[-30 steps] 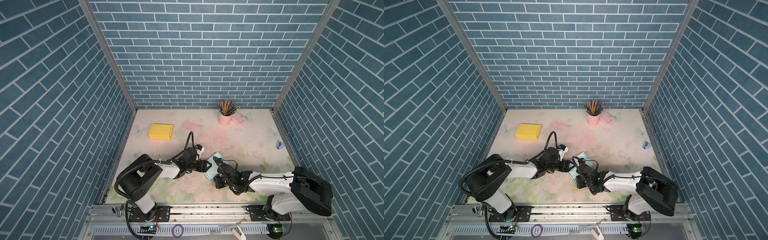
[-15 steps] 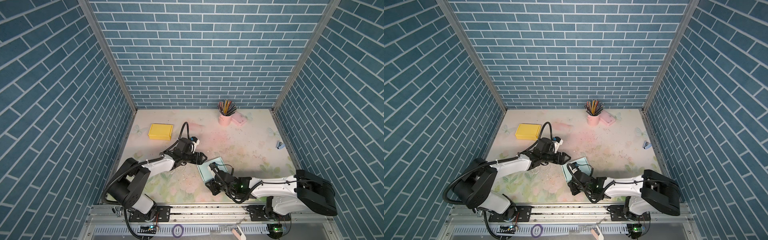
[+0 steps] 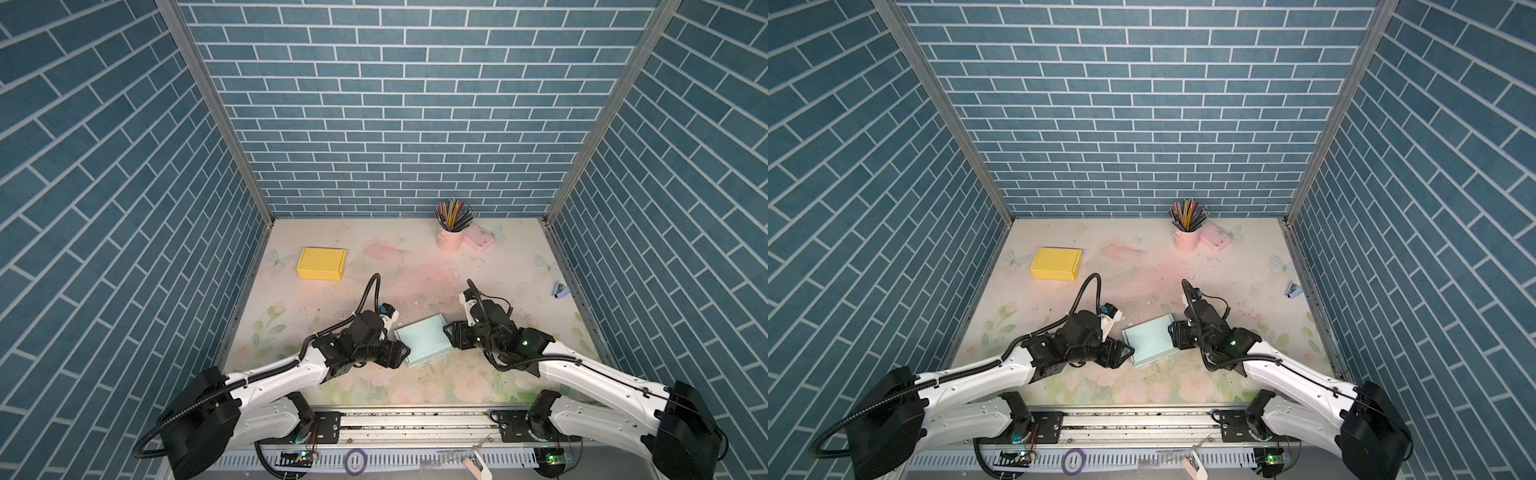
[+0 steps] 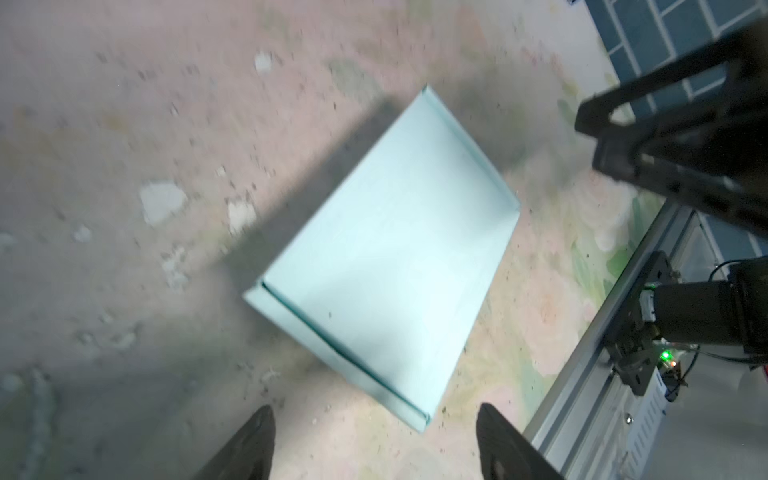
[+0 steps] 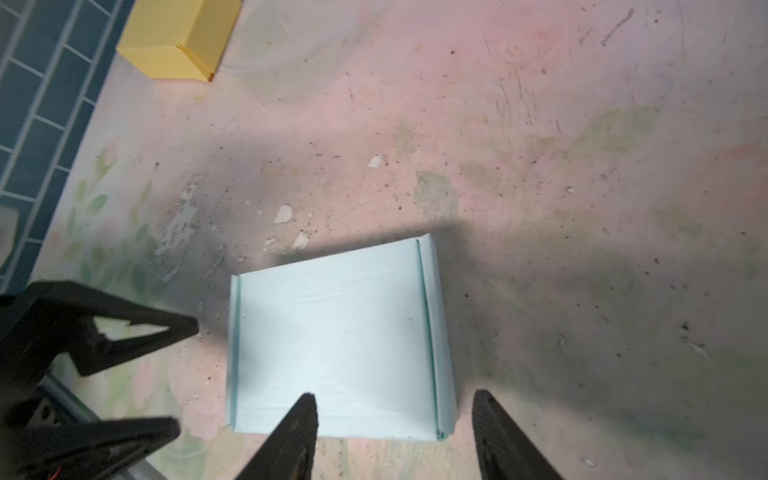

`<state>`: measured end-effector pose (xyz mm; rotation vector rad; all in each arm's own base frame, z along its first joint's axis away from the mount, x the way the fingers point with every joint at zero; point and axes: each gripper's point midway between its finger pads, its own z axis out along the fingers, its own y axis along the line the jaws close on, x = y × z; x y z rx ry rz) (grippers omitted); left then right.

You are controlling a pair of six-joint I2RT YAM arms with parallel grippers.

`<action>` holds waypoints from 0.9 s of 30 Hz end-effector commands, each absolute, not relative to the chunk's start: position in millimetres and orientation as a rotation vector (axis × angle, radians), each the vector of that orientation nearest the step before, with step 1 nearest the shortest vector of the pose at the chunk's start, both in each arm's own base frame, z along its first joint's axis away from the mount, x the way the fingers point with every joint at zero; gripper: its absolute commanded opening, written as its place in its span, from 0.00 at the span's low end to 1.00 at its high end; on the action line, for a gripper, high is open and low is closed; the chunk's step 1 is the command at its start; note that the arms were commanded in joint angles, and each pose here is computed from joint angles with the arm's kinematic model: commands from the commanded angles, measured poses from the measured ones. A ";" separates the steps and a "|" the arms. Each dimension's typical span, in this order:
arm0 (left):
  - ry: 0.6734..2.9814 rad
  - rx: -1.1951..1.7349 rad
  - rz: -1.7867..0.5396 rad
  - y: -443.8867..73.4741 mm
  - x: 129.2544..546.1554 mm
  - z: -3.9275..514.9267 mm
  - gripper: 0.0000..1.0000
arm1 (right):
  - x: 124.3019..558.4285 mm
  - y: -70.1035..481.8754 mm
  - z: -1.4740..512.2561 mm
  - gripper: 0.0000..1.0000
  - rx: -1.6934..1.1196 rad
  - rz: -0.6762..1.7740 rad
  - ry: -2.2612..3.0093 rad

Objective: Fold the paper box

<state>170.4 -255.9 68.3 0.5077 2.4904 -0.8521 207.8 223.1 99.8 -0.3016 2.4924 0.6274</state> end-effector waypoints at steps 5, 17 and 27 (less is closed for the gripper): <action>2.434 0.391 -0.917 -276.5 184.1 75.4 0.60 | 209.9 239.1 75.3 0.63 -0.372 0.701 2.577; 2.424 0.408 -0.916 -288.4 194.0 73.9 0.48 | 195.6 266.3 68.5 0.62 -0.406 0.886 2.565; 2.412 0.388 -0.897 -277.6 243.3 90.3 0.47 | 212.2 298.7 82.7 0.61 -0.525 0.847 2.521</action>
